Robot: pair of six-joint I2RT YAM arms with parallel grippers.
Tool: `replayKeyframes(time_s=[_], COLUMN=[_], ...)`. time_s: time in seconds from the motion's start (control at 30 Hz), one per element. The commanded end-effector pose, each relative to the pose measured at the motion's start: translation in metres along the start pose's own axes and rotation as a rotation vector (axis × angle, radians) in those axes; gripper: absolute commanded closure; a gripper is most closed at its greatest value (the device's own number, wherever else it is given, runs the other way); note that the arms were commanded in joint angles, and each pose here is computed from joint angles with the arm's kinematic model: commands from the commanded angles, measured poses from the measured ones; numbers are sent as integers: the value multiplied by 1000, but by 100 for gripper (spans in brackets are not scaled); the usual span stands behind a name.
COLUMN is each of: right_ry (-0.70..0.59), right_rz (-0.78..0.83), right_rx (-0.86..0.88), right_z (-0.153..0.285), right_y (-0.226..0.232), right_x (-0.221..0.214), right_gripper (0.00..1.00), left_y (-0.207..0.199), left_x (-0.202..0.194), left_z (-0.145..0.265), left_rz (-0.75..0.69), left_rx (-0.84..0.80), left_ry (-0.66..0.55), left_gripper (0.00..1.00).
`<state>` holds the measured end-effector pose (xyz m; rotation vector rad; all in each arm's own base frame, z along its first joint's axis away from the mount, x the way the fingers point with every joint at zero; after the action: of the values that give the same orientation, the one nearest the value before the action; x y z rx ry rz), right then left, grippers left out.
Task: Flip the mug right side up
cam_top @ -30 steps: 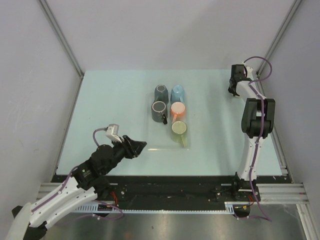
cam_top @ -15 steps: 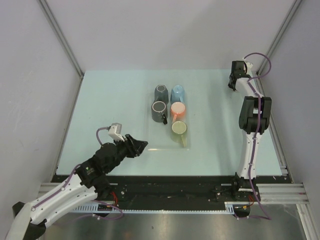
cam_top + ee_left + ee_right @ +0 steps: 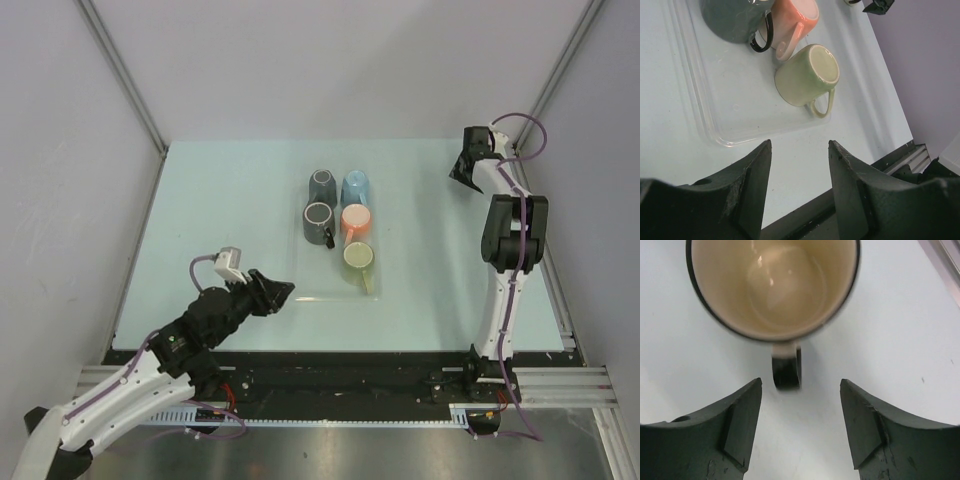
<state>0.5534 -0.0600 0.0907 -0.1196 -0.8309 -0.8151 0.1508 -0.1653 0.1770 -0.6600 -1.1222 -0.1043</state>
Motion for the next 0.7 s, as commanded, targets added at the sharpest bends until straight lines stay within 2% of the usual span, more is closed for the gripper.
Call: replayKeyframes(time_s=[0.0, 0.03, 0.1, 0.13, 0.17, 0.23, 0.27, 0.33, 0.37, 0.47, 0.53, 0.63, 0.67], right_ry=[-73, -95, -107, -137, -126, -155, -127, -137, -140, -187, -148, -66, -72], right_rz=[-101, -111, -86, -94, -60, -52, -4, 39, 89, 207, 275, 321, 291], right_rx=[99, 152, 154, 189, 209, 256, 270, 291, 331, 303, 323, 465, 535], right_z=[78, 109, 134, 162, 177, 217, 231, 257, 284, 317, 327, 356, 365], right_y=[19, 33, 32, 33, 38, 39, 43, 46, 51, 36, 26, 15, 17], right_x=[34, 37, 25, 33, 16, 17, -6, -24, -42, -77, -95, -117, -118], right_gripper=[30, 30, 28, 28, 27, 22, 20, 16, 15, 11, 11, 15, 16], left_y=[1, 2, 4, 4, 5, 13, 14, 19, 19, 20, 18, 21, 26], left_x=[13, 14, 18, 20, 21, 25, 27, 29, 29, 30, 34, 37, 36], left_z=[6, 6, 8, 9, 9, 12, 13, 17, 18, 21, 26, 30, 30], left_rz=[25, 24, 25, 25, 44, 57, 75, 87, 115, 130, 147, 166, 190], left_rx=[18, 24, 44, 55, 67, 147, 171, 224, 236, 225, 193, 184, 215], left_ry=[-54, -59, -71, -74, -71, -60, -52, -35, -34, -57, -96, -143, -154], left_gripper=[45, 45, 43, 41, 31, 21, 11, 0, 0, 0, 0, 0, 0])
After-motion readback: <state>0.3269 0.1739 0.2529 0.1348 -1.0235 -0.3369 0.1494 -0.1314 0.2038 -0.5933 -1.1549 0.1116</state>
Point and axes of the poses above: each gripper's point midway between its finger pads, its own z axis back along the fingers, its own y axis along the line the jaws close on, x = y × z, the point moved 4 cm from there along z, back along the fingers, and after that the axes turned 14 degrees about -z, right-handed, at the moved point
